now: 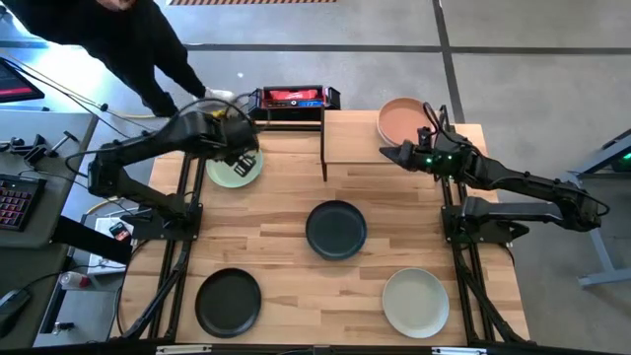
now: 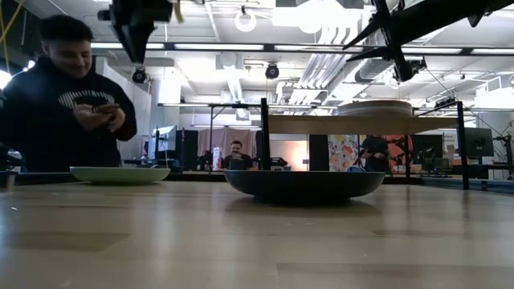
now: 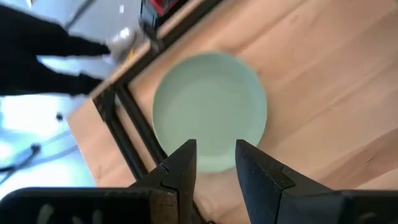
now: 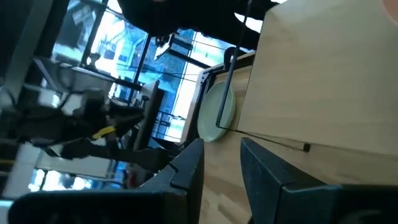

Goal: Place and stack plates onto a shelf
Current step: Put the green plate on the shelf

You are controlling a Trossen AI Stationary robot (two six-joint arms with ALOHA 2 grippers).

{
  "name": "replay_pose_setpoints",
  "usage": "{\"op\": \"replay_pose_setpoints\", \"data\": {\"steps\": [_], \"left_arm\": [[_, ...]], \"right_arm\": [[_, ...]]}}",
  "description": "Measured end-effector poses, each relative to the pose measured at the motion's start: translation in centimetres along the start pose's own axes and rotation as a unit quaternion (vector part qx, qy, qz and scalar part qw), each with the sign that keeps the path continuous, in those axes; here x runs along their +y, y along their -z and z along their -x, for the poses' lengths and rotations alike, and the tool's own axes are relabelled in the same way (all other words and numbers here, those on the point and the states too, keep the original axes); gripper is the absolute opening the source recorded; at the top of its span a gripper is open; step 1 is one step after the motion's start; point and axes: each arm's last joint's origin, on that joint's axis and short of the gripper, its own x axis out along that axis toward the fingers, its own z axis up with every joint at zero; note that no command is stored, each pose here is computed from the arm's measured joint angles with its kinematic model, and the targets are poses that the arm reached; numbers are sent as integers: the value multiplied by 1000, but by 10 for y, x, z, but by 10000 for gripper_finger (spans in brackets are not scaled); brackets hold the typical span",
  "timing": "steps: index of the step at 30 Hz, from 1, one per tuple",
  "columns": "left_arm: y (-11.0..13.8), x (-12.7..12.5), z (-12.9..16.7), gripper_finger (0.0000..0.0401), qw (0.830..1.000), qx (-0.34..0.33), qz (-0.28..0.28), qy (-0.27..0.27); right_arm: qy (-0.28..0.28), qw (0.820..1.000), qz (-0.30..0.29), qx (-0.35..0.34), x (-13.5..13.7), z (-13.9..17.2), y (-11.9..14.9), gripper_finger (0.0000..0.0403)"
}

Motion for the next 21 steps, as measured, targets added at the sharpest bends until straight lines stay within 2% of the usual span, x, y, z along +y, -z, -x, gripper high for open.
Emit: {"op": "replay_pose_setpoints", "data": {"steps": [5, 8, 15, 21], "left_arm": [[7, -14, -32, 99, 999, 44, 13, -3], [9, -23, -49, 99, 998, 57, 21, 16], [15, -39, -77, 99, 998, 44, 26, 41], [26, -44, -104, 99, 997, 62, 28, 48]], "right_arm": [[-1, 999, 39, 2, 0, 0, 0, 87], [-14, 998, 51, 26, 1, 0, 2, 87], [-45, 992, 86, 79, 2, 0, 5, 87], [-52, 987, 107, 106, 1, 1, 7, 87]]}}
